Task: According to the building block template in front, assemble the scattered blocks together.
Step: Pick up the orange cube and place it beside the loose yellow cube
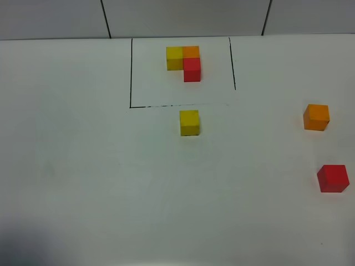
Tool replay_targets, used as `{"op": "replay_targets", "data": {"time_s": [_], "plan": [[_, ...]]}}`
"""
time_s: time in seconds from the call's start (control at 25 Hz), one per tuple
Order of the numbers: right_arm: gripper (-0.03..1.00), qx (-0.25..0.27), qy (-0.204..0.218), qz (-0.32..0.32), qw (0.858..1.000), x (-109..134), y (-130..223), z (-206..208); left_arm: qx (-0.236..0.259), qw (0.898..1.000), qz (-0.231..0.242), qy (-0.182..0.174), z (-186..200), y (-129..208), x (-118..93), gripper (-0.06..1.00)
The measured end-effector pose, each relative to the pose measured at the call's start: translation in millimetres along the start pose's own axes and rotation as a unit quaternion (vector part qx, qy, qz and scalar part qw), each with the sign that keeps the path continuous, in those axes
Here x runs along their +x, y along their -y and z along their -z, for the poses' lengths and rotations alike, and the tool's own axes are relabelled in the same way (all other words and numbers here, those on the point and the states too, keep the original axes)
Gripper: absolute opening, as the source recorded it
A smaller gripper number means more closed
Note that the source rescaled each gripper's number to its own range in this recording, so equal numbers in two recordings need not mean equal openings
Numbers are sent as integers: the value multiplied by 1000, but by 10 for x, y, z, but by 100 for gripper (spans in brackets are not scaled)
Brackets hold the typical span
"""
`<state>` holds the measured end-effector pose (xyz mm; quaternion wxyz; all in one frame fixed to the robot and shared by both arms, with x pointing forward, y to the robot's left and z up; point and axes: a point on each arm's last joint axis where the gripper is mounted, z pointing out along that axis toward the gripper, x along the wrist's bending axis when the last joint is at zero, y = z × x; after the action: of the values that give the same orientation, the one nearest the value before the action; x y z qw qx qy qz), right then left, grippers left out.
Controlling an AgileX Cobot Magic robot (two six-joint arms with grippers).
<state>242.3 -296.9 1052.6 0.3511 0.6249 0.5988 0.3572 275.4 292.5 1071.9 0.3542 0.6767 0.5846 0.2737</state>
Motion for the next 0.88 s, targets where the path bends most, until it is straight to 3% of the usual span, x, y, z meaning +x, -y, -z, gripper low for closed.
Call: {"op": "replay_targets", "data": {"time_s": [0.36, 0.64, 0.88], "plan": [[76, 0, -2, -1, 1000, 3, 0, 0, -59, 998, -10, 7, 222, 257, -9, 84], [76, 0, -3, -3, 1000, 6, 0, 0, -56, 998, -11, 14, 217, 348, -20, 82], [76, 0, -5, -4, 1000, 9, 0, 0, -40, 999, -11, 14, 207, 379, -19, 74]]}}
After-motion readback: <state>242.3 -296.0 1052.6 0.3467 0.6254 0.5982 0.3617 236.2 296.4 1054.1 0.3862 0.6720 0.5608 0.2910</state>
